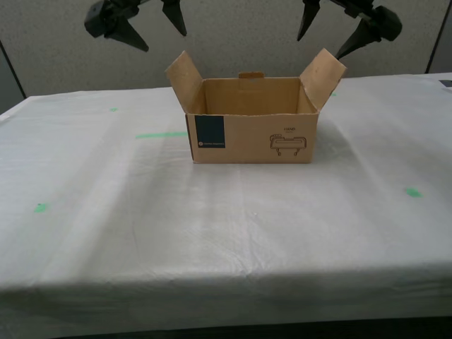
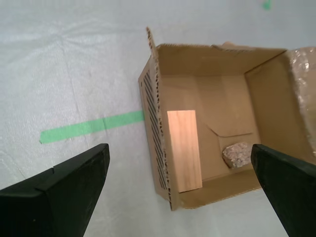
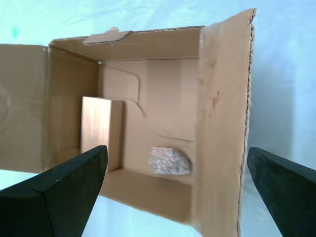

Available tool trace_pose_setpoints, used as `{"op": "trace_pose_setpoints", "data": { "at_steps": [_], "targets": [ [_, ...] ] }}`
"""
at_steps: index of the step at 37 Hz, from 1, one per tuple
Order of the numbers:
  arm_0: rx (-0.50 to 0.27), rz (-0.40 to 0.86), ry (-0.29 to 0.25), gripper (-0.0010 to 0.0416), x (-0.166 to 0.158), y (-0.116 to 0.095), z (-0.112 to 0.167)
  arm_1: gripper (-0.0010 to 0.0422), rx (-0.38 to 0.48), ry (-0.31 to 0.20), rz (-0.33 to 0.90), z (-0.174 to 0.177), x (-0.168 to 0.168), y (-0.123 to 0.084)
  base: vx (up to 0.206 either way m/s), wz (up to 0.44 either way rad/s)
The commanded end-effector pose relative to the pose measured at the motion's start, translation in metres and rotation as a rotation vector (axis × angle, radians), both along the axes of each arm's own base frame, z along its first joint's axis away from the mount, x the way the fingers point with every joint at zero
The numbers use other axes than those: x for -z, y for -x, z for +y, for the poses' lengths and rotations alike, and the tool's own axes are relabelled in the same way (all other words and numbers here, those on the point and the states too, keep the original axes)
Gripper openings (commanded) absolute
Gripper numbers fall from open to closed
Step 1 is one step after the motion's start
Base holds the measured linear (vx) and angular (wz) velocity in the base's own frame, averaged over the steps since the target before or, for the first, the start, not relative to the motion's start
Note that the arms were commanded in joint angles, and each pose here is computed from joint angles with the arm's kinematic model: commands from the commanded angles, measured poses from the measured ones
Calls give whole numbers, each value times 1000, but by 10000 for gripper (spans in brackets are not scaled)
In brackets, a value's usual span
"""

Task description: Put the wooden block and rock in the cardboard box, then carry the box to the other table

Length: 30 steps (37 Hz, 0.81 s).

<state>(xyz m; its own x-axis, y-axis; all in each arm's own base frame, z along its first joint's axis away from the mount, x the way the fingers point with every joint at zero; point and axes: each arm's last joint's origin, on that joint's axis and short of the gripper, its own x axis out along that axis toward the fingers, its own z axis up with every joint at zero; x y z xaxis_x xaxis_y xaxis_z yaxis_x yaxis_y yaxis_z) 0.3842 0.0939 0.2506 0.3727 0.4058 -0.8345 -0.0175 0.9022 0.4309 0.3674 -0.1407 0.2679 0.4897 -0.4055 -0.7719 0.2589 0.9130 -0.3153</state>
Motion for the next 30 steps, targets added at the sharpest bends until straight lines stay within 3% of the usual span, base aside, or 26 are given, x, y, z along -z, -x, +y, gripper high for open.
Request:
{"op": "trace_pose_setpoints", "data": {
  "at_steps": [1, 9, 19, 27, 30],
  "targets": [
    [-6, -6, 22, 393, -11, 8, -2, 391, 10, 7, -29, 3, -16, 9, 0, 0],
    [-32, -28, 31, 394, -36, 27, -6, 391, 26, 12, -63, 9, -47, 33, 0, 0],
    [-56, -105, 32, 385, -74, 55, -12, 391, 76, -24, -35, 14, -68, 65, 0, 0],
    [-61, -169, 73, 378, -97, 87, -20, 391, 104, -16, -82, 13, -85, 87, 0, 0],
    [-51, -190, 97, 380, -100, 101, -24, 391, 80, -56, -108, 16, -87, 97, 0, 0]
  ]
}}
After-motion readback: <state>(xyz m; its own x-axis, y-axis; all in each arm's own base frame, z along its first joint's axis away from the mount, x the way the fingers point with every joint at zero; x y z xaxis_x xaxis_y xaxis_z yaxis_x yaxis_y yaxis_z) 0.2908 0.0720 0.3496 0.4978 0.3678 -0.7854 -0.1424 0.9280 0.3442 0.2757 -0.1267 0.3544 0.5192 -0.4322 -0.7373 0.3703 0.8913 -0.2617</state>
